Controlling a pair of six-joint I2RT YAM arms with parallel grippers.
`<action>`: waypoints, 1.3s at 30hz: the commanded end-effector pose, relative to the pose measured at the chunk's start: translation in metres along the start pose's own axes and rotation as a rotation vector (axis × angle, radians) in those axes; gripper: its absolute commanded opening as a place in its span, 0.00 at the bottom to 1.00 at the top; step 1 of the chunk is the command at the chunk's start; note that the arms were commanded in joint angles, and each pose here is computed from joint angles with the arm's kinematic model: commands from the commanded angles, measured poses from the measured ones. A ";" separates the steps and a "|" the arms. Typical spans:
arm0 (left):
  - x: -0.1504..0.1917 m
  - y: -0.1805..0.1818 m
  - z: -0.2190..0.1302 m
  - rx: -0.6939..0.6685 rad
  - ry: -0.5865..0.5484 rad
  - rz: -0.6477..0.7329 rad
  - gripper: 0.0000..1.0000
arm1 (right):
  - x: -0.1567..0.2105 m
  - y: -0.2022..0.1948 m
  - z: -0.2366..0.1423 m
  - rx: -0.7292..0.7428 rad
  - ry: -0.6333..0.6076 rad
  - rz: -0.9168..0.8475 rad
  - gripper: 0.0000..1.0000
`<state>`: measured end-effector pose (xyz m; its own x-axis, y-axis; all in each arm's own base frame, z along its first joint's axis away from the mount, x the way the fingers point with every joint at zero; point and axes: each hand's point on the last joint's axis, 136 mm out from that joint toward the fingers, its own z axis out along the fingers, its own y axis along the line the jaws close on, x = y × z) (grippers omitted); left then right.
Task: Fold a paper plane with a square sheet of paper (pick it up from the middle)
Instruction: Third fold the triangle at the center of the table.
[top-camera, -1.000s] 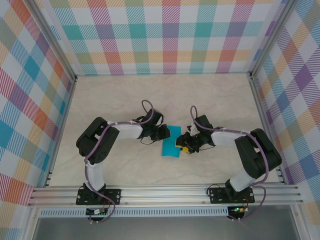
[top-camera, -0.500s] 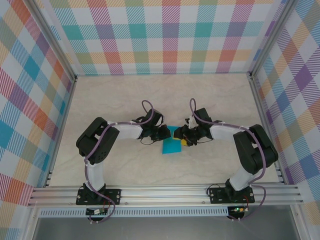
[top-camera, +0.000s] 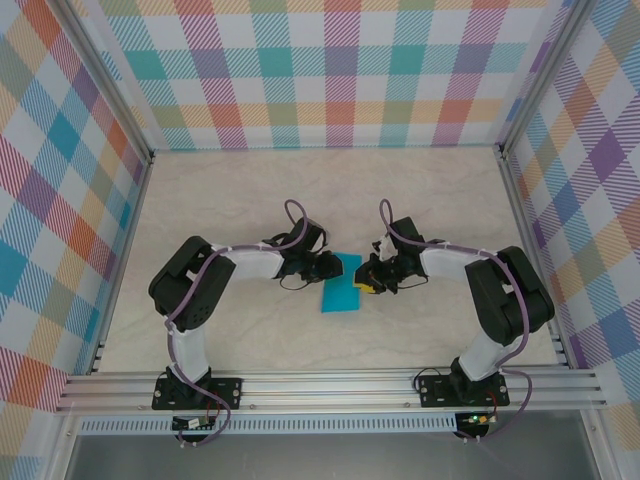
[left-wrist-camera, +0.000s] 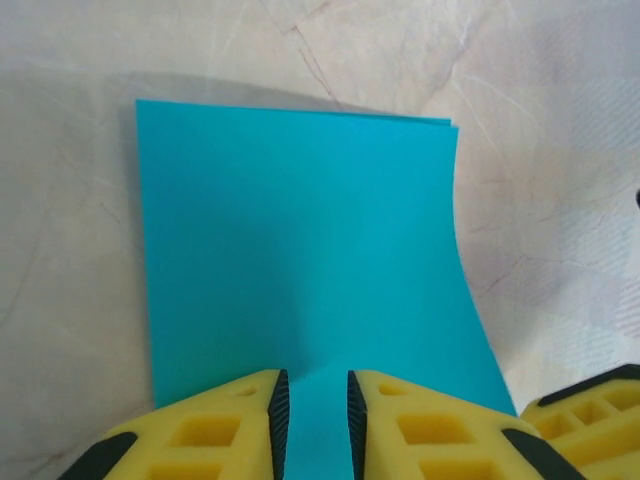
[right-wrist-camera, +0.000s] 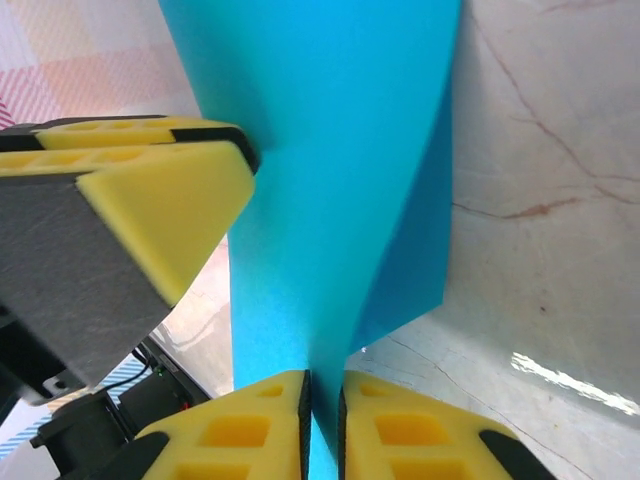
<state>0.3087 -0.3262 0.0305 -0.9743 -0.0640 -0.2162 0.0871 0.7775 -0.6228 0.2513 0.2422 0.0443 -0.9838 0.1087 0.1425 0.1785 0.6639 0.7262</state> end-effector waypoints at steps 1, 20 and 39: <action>0.005 -0.011 -0.022 -0.008 -0.028 0.061 0.30 | 0.005 -0.002 -0.001 -0.004 0.025 0.020 0.11; 0.100 -0.053 -0.056 -0.334 -0.211 0.707 0.60 | 0.005 -0.001 0.001 0.012 0.065 0.067 0.07; 0.103 -0.053 -0.031 -0.563 -0.220 0.859 0.09 | 0.007 -0.004 -0.002 0.034 0.060 0.059 0.11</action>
<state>0.1967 -0.3572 0.0602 -0.5717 0.5802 -0.5801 0.5825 0.7850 0.2110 0.2412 0.2396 0.0373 -0.9672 0.1085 0.2295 0.2402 0.6841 0.6888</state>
